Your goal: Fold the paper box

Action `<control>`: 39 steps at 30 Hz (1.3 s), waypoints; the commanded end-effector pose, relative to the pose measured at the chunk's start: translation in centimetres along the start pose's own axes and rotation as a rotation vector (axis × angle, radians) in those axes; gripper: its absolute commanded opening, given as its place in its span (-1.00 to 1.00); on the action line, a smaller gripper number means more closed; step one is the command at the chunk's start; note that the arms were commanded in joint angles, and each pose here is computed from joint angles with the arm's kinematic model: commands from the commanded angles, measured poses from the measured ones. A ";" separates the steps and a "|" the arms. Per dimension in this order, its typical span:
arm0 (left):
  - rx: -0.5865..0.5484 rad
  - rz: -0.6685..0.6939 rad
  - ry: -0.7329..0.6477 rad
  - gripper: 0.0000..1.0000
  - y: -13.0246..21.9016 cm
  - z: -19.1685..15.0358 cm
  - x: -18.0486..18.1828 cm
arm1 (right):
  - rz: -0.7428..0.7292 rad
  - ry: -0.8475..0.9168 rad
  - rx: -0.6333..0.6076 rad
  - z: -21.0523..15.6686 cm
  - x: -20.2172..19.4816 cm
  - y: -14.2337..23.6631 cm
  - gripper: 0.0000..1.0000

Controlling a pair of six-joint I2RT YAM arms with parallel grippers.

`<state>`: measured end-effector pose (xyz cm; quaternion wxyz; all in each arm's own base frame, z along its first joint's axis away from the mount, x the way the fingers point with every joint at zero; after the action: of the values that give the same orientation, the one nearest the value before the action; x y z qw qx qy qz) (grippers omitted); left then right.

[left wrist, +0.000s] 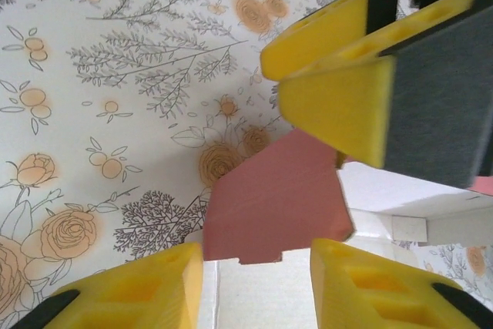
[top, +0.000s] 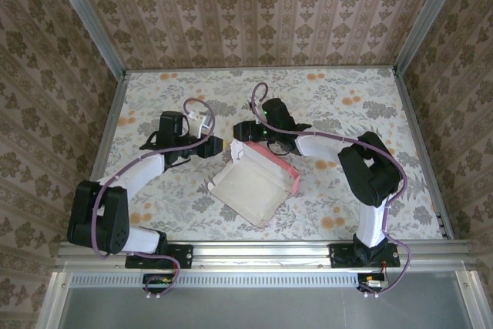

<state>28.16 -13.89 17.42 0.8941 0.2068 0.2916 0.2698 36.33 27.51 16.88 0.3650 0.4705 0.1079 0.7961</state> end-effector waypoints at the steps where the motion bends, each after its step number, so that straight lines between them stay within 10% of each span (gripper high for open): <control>1: -0.025 -0.046 0.003 -0.16 -1.0 -0.3 0.1 | -0.036 -0.018 0.077 -1.4 -1.3 -1.2 0.25; 39: -0.097 0.088 -0.179 -0.09 -6.3 -0.1 -0.1 | 0.186 -0.305 0.217 -0.3 -4.1 -2.3 0.07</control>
<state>29.34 -18.49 13.78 0.9100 0.2066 0.2144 0.2886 38.84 26.36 15.28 0.2541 0.5942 0.0646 0.7604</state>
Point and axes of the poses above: each hand's point on the last joint's axis, 136 mm out from that joint toward the fingers, its own y axis back along the fingers, its own x axis along the line the jaws close on, z = x × y, the point moved 9 cm from there along y, back along the fingers, and after that the axes turned 10 degrees about -y, right-handed, at the moved point
